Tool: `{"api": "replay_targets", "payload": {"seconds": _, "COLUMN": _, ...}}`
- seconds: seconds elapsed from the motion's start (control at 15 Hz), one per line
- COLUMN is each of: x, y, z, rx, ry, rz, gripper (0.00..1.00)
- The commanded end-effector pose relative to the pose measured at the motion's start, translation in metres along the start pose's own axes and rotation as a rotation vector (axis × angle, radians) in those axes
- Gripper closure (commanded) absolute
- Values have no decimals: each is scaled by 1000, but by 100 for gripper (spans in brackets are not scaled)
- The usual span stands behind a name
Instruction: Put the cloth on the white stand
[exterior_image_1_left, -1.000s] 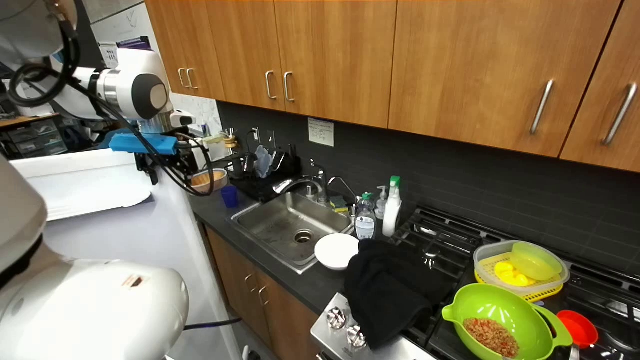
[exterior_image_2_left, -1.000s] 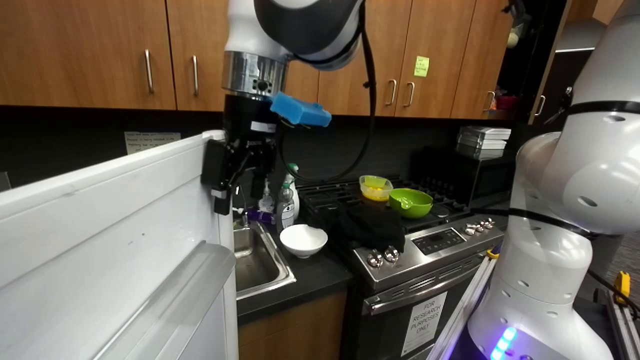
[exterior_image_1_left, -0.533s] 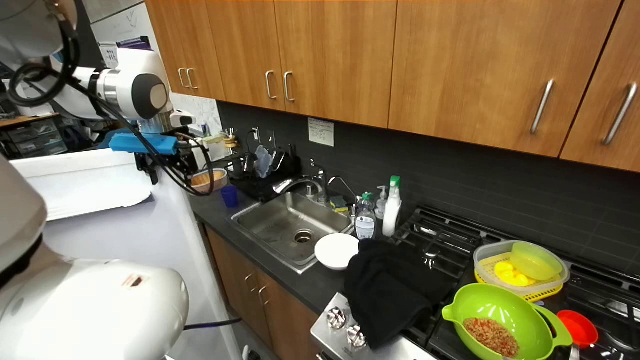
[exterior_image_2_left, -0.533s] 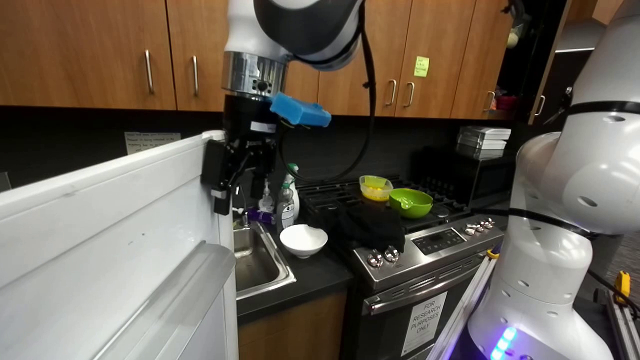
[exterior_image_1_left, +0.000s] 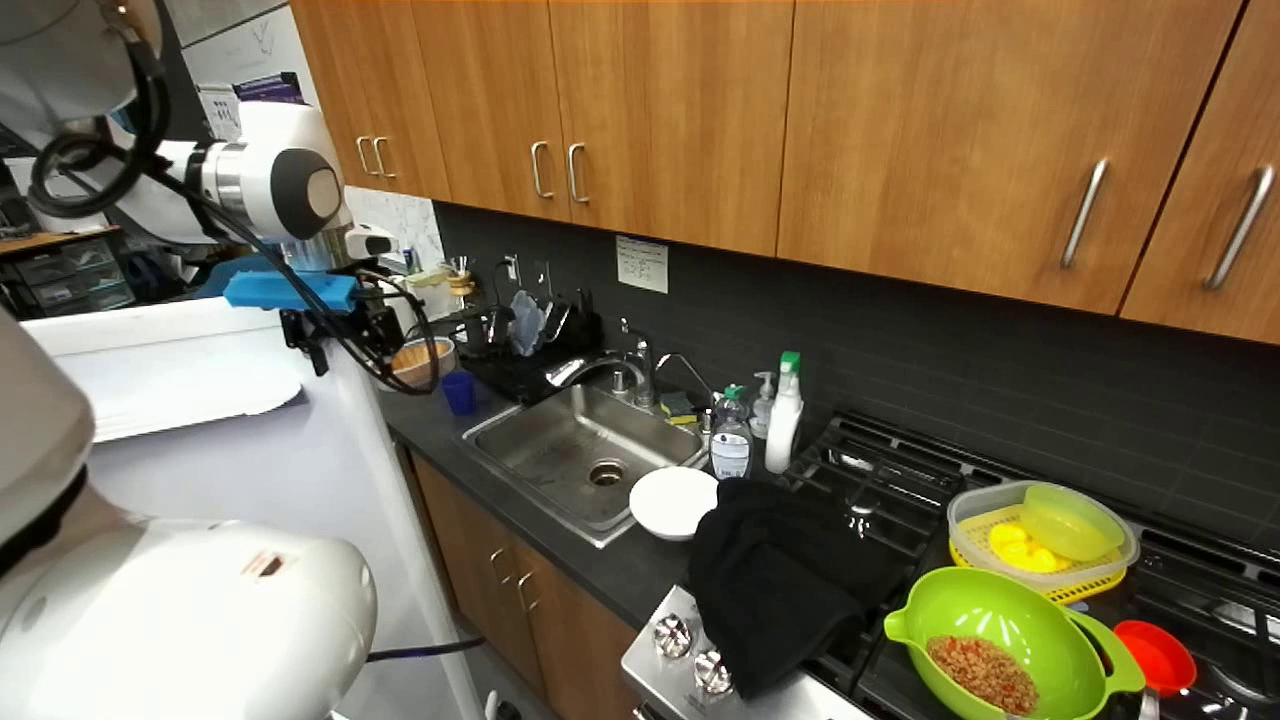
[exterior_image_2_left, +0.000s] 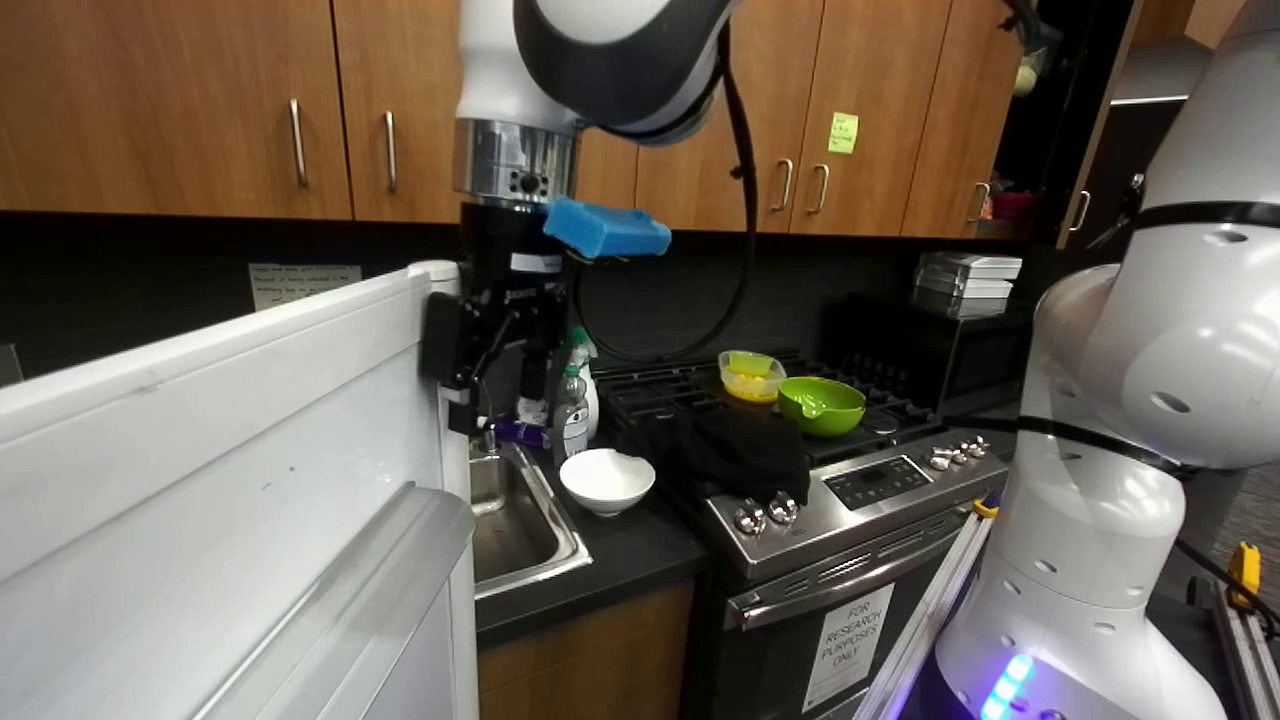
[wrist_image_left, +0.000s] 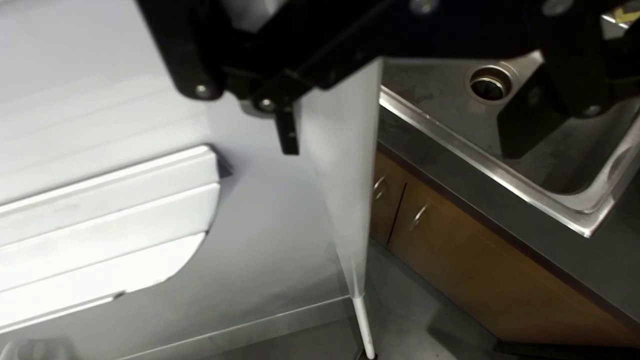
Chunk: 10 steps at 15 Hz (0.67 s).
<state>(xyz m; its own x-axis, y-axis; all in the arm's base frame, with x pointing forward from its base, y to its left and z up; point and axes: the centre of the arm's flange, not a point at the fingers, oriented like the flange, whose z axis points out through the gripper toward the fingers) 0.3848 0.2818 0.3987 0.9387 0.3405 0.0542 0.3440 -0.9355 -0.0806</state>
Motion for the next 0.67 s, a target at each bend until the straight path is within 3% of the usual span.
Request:
{"api": "replay_targets", "payload": {"seconds": 0.0, "x": 3, "y": 21, "z": 23, "rx": -49, "ry": -60, "rz": 100, "gripper": 0}}
{"api": "replay_targets", "payload": {"seconds": 0.33, "x": -4, "y": 74, "z": 40, "rx": -92, "ry": -105, "rz": 241, "gripper": 0}}
{"api": "replay_targets", "payload": {"seconds": 0.6, "x": 1, "y": 137, "z": 46, "rx": -122, "ry": -111, "rz": 347, "gripper": 0}}
